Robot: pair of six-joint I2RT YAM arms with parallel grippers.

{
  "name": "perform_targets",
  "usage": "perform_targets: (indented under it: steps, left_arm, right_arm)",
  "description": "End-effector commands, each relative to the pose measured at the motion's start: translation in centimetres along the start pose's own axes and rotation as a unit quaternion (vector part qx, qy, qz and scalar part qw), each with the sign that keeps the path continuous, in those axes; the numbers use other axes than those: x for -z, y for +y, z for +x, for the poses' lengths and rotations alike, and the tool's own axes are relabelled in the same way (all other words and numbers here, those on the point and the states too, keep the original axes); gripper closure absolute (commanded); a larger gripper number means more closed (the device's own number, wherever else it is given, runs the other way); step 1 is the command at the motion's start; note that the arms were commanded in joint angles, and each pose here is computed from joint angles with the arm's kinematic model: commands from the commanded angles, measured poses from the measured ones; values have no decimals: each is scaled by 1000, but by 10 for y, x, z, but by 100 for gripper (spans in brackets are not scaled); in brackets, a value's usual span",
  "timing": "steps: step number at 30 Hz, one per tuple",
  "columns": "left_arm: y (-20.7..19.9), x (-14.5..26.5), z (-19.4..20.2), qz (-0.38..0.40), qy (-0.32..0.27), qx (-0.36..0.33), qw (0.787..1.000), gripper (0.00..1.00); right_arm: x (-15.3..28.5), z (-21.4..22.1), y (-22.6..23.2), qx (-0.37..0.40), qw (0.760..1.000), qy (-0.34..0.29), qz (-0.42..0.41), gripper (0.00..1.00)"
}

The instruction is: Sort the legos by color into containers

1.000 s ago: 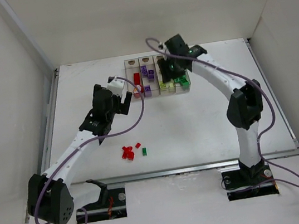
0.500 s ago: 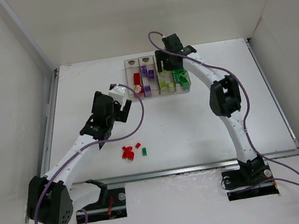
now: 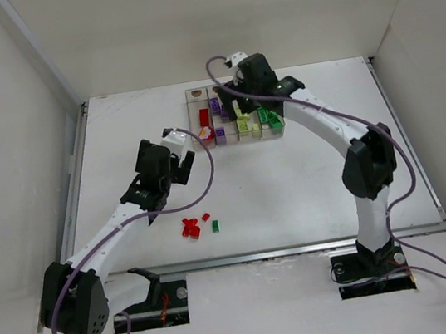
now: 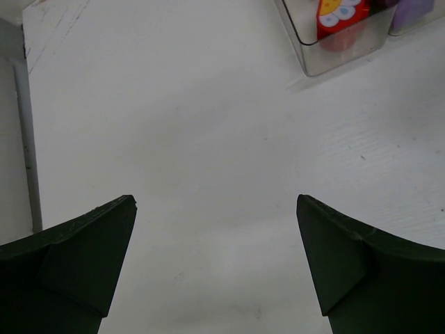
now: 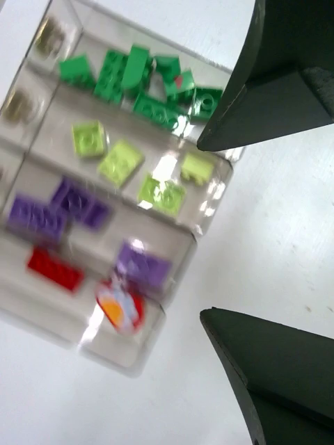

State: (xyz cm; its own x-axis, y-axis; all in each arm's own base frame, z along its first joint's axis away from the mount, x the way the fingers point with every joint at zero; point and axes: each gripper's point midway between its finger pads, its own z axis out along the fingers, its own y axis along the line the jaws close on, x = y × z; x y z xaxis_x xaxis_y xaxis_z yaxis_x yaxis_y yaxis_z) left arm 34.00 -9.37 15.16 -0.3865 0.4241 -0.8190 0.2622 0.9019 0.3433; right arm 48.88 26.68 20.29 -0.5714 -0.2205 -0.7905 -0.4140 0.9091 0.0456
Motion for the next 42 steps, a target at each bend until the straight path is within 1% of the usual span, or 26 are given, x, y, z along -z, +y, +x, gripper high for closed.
perform_targets:
  steps: [1,2,3,4,5,6,8,9,10,11,13,14,19,21,22,23,25,26,28,29,30,32,33,34,38,42]
  left_arm:
    - [32,11,-12,-77,-23,47,996,0]
    - [48,14,-10,-107,-21,71,991,0]
    - [66,21,-13,-146,-22,86,985,0]
    - [74,23,-5,-164,-7,92,982,0]
    - [87,31,-9,-187,-13,107,976,0]
    - [104,37,-6,-219,-8,126,967,0]
    - [118,49,-4,-243,-7,142,960,0]
    - [122,53,-2,-252,-5,148,956,0]
    - [127,58,-4,-264,-8,158,951,0]
    - [126,62,0,-263,0,155,952,0]
    - [131,72,-8,-270,-17,168,948,0]
    - [132,75,-8,-270,-18,168,948,0]
    - [148,95,-19,-287,-47,165,942,0]
    - [144,96,-18,-273,-42,160,948,0]
    - [145,100,-22,-268,-49,162,948,0]
    - [142,99,-20,-263,-44,159,951,0]
    - [143,104,-24,-258,-44,158,952,0]
    - [144,110,-25,-258,-50,165,951,0]
    - [143,112,-23,-258,-49,168,950,0]
    - [144,118,-24,-259,-55,171,949,0]
    - [144,118,-24,-259,-55,171,949,0]
    - [142,121,-22,-254,-56,178,949,0]
    - [139,121,-18,-247,-52,175,952,0]
    - [140,123,-19,-248,-57,177,951,0]
    - [138,124,-14,-247,-52,175,952,0]
    - [137,122,-12,-247,-51,175,952,0]
  right_arm:
    - [36,18,77,115,991,-10,-68,1]
    - [43,48,86,124,989,12,-85,1]
    - [46,66,97,132,986,23,-101,1]
    - [52,83,115,134,983,34,-123,1]
    - [53,110,118,125,982,62,-125,1]
    - [56,117,123,82,987,71,-115,1]
    - [61,132,132,45,990,94,-93,1]
    - [61,146,135,9,990,118,-78,1]
    - [62,147,140,-4,991,116,-70,1]
    - [66,150,151,-7,991,113,-64,2]
    - [70,158,164,-32,991,117,-59,5]
    - [75,163,177,-27,991,116,-63,5]
    - [75,199,207,-36,987,146,-64,8]
    - [75,211,222,-60,983,155,-77,9]
    - [70,221,220,-68,982,164,-69,12]
    - [66,226,225,-89,979,169,-71,12]
    - [65,234,228,-100,978,170,-72,16]
    - [65,235,233,-99,978,165,-80,19]
    - [63,243,235,-82,982,157,-62,22]
    - [60,237,241,-85,983,152,-66,24]
    - [53,250,243,-68,982,168,-58,26]
    - [46,254,248,-66,980,177,-58,32]
    - [42,256,255,-61,980,179,-61,37]
    - [40,256,257,-57,980,178,-62,39]
    - [43,267,249,-59,980,189,-38,42]
    - [50,278,237,-60,977,202,-20,42]
